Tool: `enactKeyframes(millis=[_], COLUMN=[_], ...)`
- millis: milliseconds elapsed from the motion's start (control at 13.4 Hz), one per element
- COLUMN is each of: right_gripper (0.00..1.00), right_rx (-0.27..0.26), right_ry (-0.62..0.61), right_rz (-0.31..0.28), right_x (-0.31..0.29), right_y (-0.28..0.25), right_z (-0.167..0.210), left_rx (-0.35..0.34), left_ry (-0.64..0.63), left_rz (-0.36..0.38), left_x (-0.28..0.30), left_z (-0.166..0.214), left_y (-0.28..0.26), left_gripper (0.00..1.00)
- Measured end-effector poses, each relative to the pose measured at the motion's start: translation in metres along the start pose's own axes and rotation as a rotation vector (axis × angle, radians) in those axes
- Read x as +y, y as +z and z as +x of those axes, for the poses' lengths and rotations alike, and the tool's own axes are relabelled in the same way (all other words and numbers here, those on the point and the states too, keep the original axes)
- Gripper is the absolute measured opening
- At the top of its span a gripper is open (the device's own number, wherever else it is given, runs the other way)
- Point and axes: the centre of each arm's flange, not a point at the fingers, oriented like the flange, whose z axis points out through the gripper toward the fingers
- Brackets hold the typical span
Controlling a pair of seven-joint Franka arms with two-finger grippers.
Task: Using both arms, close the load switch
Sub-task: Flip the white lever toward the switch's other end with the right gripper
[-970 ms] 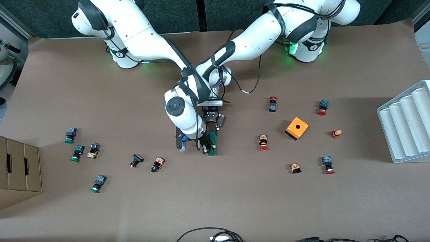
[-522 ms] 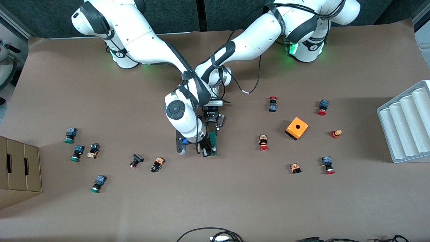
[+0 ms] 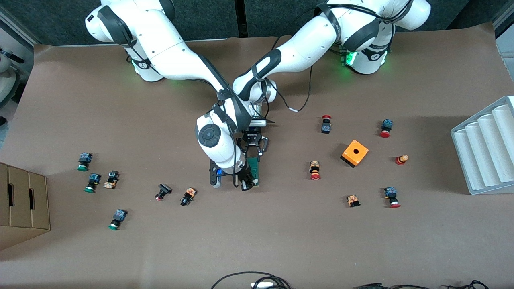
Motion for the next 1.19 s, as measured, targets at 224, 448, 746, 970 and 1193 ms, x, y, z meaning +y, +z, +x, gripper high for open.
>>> enactKeyframes(millis=[224,448,746,970,1193], right_gripper=[0.23,0.23,0.23,0.23,0.23], right_rx=[0.002,0.002,0.002,0.003,0.004], right_ry=[0.0,0.0,-0.001,-0.001,0.0], right_rz=[0.0,0.001,0.003,0.002,0.001], right_x=[-0.0004,-0.0013,-0.0023,-0.0022,-0.0021], right_y=[0.0034,0.0057,0.0069,0.0079,0.0089], right_z=[0.0011,0.0009,0.0004,0.0012,0.002], left_rx=[0.0,0.001,0.001,0.001,0.002], left_ry=[0.0,-0.001,-0.001,0.0,0.0], left_rz=[0.0,0.0,-0.001,-0.001,-0.001], left_x=[0.0,0.0003,0.0003,0.0004,0.0004], left_z=[0.0001,0.0004,0.0005,0.0005,0.0005], left_y=[0.0,0.0002,0.0002,0.0002,0.0002], left_gripper=[0.53,0.56,0.56,0.56,0.56])
